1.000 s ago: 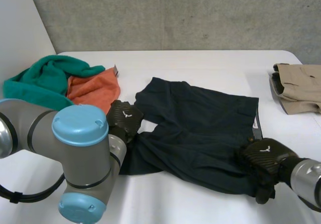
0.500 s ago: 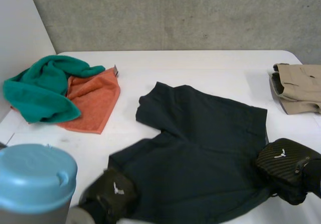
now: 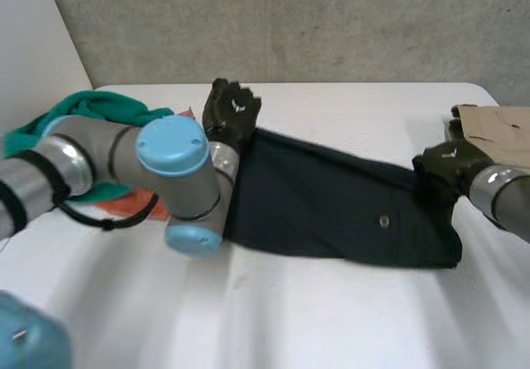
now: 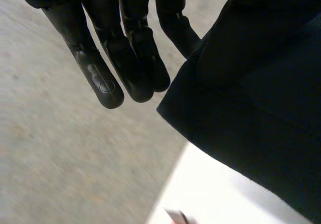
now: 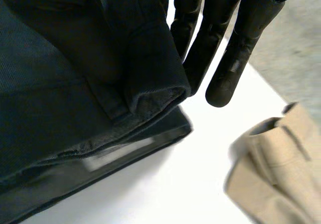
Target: Fold the laundry.
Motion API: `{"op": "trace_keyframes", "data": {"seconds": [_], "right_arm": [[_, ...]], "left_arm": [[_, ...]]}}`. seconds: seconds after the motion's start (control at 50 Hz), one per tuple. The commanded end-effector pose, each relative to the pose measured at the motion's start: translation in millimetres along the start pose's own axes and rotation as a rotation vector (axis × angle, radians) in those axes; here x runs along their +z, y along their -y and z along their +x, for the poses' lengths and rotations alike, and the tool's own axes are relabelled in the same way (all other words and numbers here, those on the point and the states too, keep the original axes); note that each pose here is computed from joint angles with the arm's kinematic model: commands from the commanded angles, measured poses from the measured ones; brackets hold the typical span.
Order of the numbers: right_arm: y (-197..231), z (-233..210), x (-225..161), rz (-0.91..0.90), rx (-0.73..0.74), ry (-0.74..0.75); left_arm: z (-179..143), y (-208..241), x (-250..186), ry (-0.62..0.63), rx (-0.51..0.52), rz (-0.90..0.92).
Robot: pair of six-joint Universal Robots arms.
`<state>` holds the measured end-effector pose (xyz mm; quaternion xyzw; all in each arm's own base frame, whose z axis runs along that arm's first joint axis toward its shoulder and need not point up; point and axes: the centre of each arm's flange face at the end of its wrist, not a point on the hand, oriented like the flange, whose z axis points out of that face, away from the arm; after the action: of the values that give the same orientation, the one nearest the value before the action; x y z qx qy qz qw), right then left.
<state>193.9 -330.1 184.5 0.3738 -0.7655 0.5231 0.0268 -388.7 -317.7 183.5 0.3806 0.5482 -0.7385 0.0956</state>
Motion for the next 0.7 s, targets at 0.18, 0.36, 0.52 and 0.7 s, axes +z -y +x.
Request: {"op": "trace_keyframes", "data": {"seconds": [0.18, 0.36, 0.52, 0.7], "right_arm": [[-21.8, -2.2, 98.5, 0.086, -0.152, -0.310], [-10.5, -2.9, 101.0, 0.131, -0.197, -0.368], [23.6, 16.1, 74.3, 0.217, -0.128, -0.416], [50.0, 25.3, 25.6, 0.252, 0.007, -0.395]], "left_arm": [[61.2, -46.2, 64.0, 0.030, 0.003, 0.257], [71.4, -53.2, 62.8, 0.003, -0.012, 0.276], [40.3, -26.4, 58.6, 0.064, -0.064, 0.288], [9.0, 12.3, 27.2, 0.064, -0.171, 0.328]]}}
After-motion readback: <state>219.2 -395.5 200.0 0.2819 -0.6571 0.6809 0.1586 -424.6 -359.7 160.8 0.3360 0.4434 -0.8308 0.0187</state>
